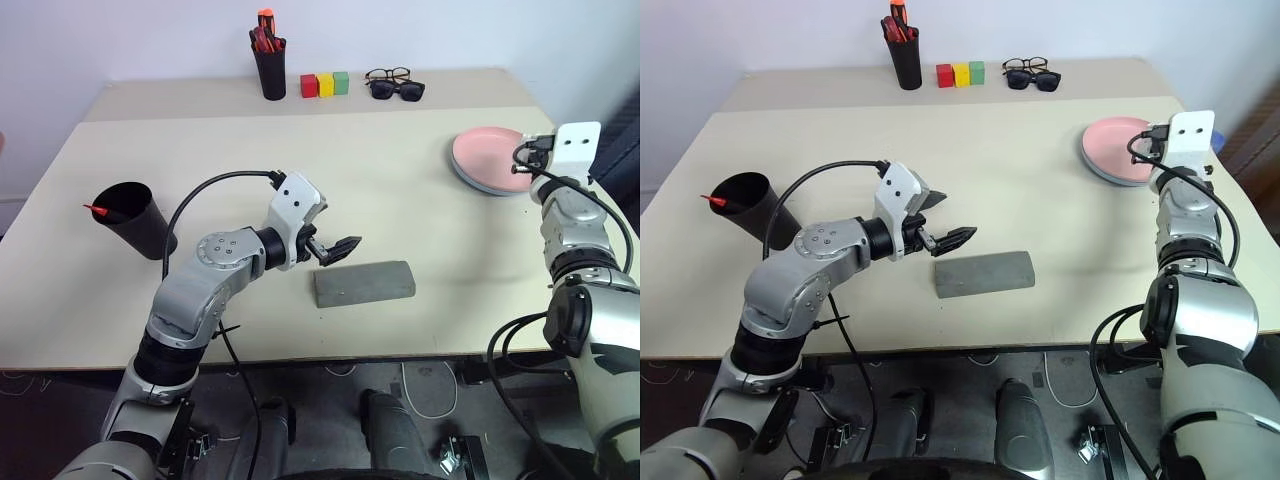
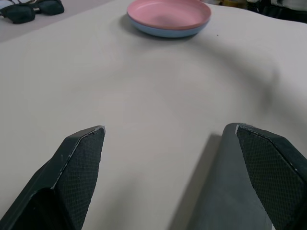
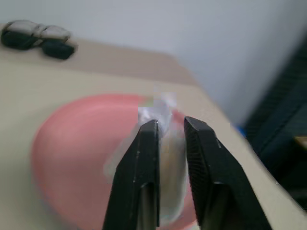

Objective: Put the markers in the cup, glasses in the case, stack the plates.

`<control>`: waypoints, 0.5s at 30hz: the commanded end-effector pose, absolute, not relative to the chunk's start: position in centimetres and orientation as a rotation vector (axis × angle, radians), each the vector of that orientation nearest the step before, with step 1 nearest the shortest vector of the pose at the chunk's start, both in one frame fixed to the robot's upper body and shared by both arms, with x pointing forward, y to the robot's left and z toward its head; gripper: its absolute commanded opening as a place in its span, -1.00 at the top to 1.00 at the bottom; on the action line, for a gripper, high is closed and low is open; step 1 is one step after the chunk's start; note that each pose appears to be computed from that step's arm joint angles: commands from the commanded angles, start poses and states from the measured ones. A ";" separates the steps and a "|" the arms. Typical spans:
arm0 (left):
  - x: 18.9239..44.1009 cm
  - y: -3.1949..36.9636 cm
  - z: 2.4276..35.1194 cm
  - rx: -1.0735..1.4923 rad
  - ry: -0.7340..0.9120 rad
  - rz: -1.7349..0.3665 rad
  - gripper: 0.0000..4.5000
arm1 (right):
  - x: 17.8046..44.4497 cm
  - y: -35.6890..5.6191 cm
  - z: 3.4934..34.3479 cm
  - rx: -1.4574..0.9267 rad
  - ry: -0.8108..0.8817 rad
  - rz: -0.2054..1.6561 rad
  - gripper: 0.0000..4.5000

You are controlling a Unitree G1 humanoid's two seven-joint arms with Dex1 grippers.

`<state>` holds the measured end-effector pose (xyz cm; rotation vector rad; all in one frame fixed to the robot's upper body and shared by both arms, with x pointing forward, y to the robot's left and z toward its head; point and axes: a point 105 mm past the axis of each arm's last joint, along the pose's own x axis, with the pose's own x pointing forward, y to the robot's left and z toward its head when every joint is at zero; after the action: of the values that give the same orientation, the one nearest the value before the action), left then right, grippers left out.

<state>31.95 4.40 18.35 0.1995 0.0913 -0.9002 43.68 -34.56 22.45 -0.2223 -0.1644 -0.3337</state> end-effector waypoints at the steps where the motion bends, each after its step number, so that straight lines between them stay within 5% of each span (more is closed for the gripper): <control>1: 31.9 4.8 19.9 0.205 0.030 -0.883 -1.00 | 43.5 -34.4 26.3 -0.212 -0.291 -0.323 0.34; 15: 31.5 3.9 19.8 0.177 -0.015 -0.958 -1.00 | 42.2 -31.5 23.5 -0.247 -0.379 -0.006 0.34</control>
<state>31.98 4.00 18.72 0.1857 0.0534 -0.9345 42.73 -32.54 20.50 -0.2113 -0.2405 -0.0787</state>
